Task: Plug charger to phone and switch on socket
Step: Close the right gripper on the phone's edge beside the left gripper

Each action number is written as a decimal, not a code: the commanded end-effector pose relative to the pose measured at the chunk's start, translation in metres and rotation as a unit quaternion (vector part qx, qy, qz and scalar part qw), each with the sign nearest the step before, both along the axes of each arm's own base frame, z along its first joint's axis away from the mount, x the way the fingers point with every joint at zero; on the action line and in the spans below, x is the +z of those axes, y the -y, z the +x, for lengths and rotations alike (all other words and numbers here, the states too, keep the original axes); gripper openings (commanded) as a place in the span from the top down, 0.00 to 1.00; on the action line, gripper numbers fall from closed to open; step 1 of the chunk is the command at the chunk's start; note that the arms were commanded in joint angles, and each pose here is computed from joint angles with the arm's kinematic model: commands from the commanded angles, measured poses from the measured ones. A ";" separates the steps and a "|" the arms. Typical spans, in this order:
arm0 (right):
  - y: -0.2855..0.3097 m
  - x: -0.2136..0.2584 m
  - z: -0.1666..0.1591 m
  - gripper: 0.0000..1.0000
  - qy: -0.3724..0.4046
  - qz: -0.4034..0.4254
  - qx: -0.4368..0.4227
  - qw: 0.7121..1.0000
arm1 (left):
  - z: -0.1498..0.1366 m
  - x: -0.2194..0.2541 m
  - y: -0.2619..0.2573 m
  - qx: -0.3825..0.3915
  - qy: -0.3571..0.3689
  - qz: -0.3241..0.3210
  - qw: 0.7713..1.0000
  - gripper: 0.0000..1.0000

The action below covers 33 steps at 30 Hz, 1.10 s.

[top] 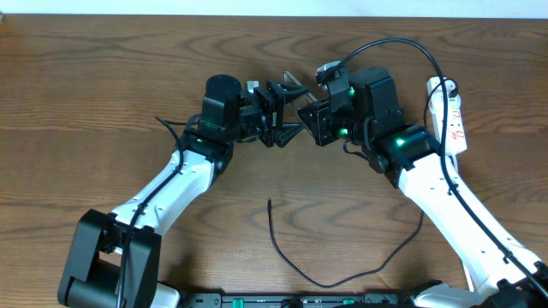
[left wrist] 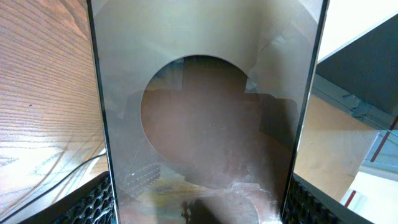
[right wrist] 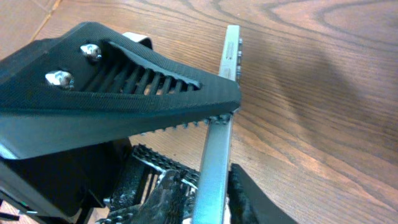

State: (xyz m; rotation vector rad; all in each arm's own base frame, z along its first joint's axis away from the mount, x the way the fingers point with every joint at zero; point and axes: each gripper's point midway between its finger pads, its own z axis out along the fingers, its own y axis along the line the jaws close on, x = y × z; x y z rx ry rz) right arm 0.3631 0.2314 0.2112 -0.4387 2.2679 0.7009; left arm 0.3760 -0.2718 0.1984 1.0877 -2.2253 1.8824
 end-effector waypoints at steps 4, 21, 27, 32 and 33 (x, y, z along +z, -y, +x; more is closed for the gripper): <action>-0.004 0.010 0.000 0.85 0.009 0.007 0.005 1.000 | -0.002 0.016 0.001 -0.003 0.016 -0.011 1.000 0.93; -0.003 0.011 0.001 0.99 0.009 0.007 0.003 1.000 | -0.002 0.016 0.001 -0.005 0.023 -0.008 1.000 0.11; 0.015 0.007 0.011 0.99 0.013 -0.014 -0.032 0.999 | -0.003 0.023 0.000 -0.023 0.045 -0.015 0.999 0.07; 0.043 0.004 0.027 0.99 0.013 -0.026 -0.085 0.996 | -0.004 0.036 -0.012 -0.049 0.063 -0.038 0.996 0.07; 0.051 0.005 0.031 0.99 0.008 -0.022 -0.105 0.994 | -0.003 0.038 -0.016 -0.053 0.066 -0.041 0.996 0.07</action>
